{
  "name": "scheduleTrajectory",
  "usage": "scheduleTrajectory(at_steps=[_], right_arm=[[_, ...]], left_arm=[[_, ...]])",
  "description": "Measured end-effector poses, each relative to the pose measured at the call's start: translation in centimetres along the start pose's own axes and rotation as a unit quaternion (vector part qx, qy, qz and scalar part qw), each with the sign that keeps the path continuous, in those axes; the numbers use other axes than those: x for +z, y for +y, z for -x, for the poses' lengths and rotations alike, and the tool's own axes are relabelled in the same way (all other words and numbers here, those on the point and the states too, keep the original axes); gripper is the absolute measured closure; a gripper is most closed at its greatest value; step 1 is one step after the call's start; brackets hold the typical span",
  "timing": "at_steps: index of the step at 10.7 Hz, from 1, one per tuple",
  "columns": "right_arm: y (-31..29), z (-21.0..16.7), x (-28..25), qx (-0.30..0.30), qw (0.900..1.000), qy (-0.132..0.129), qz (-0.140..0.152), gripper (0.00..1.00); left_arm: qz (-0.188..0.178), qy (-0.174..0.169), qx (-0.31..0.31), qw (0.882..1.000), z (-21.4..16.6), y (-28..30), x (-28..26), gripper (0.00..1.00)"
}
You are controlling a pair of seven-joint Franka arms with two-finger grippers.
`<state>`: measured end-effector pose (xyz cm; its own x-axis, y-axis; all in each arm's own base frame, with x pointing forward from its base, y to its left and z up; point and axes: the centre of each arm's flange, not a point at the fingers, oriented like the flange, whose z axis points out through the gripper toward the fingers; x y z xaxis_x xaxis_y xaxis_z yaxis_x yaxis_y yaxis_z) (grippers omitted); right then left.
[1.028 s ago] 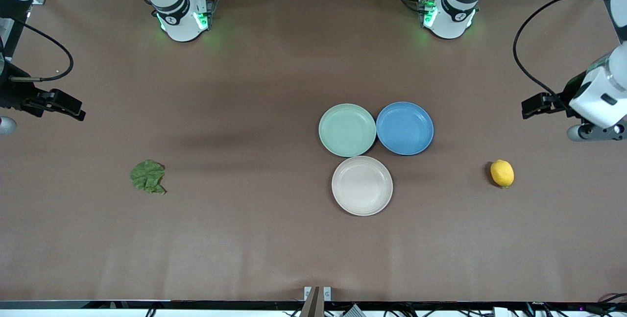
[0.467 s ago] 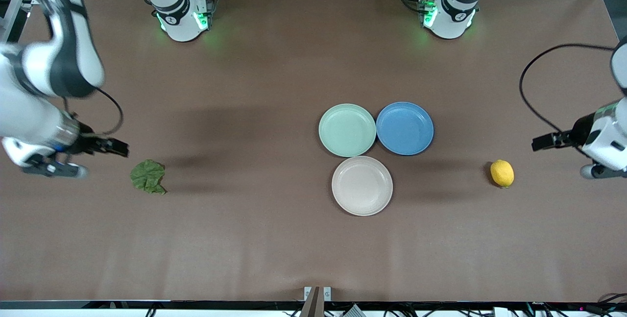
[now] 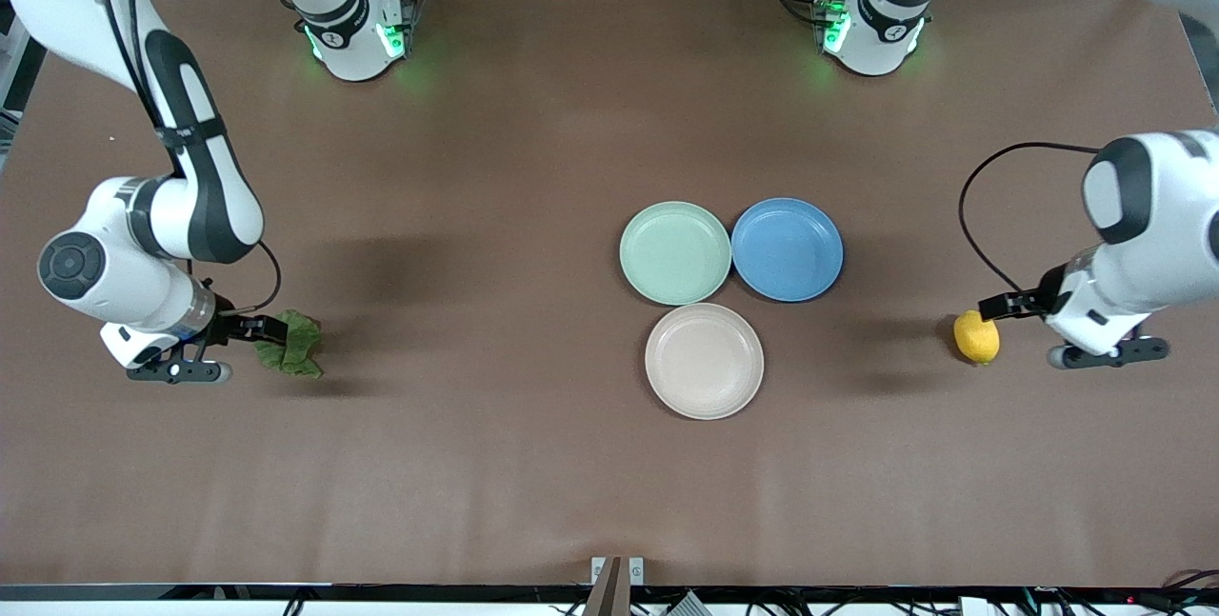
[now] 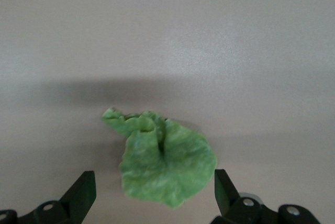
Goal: Place lemon and lettuce in plates
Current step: 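Reach the right gripper to the lettuce while the left gripper reaches the lemon, then close the right gripper on the lettuce while the left gripper grasps the lemon, then carry the lettuce with the right gripper over the pale green plate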
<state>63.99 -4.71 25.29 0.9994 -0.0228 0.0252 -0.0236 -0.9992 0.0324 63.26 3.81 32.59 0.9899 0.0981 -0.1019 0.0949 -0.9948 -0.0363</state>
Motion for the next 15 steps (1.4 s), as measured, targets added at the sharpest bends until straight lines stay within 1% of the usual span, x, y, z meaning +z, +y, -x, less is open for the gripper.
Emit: scheduleTrajectory(at_steps=[1,2,3,4,5,7,9,10,12,14,15], right_arm=[[0.1,-0.1,1.6,0.000,1.000,0.007,0.001,0.00],[0.0,-0.2,3.2,-0.001,1.000,0.012,0.002,0.00],[-0.1,-0.1,4.9,-0.002,1.000,0.014,0.002,0.00],[-0.2,0.1,6.4,-0.003,1.000,0.010,0.003,0.00],[-0.3,0.3,7.3,-0.003,1.000,0.007,0.003,0.01],[-0.3,0.4,7.8,-0.003,1.000,0.003,0.003,0.05],[-0.5,0.4,7.8,-0.005,1.000,0.003,0.002,0.38],[-0.9,0.3,7.6,-0.006,1.000,0.004,0.000,0.48],[-1.3,0.2,7.4,-0.008,1.000,0.004,-0.002,0.78],[-1.0,0.2,7.3,-0.006,1.000,0.001,-0.001,0.96],[-1.4,0.0,7.1,-0.005,1.000,-0.007,-0.002,0.96]], left_arm=[[-0.004,-0.013,0.002,1.000,-0.1,0.0,1.7,0.00],[-0.015,-0.024,0.010,1.000,-0.2,-0.1,3.3,0.00],[-0.032,-0.032,0.021,0.999,-0.3,-0.1,4.8,0.00],[-0.042,-0.034,0.030,0.998,-0.5,-0.1,5.8,0.00],[-0.045,-0.033,0.033,0.998,-0.6,-0.2,6.4,0.00],[-0.044,-0.014,0.032,0.998,-1.3,-0.5,6.8,0.00],[-0.041,-0.004,0.033,0.999,-1.8,-0.4,8.2,0.00],[-0.040,-0.002,0.034,0.999,-2.0,-0.3,9.0,0.00],[-0.037,0.003,0.036,0.999,-2.4,-0.2,10.5,0.00],[-0.035,0.006,0.037,0.999,-2.7,-0.1,11.8,0.00],[-0.035,0.006,0.037,0.999,-2.8,-0.1,12.1,0.00]])
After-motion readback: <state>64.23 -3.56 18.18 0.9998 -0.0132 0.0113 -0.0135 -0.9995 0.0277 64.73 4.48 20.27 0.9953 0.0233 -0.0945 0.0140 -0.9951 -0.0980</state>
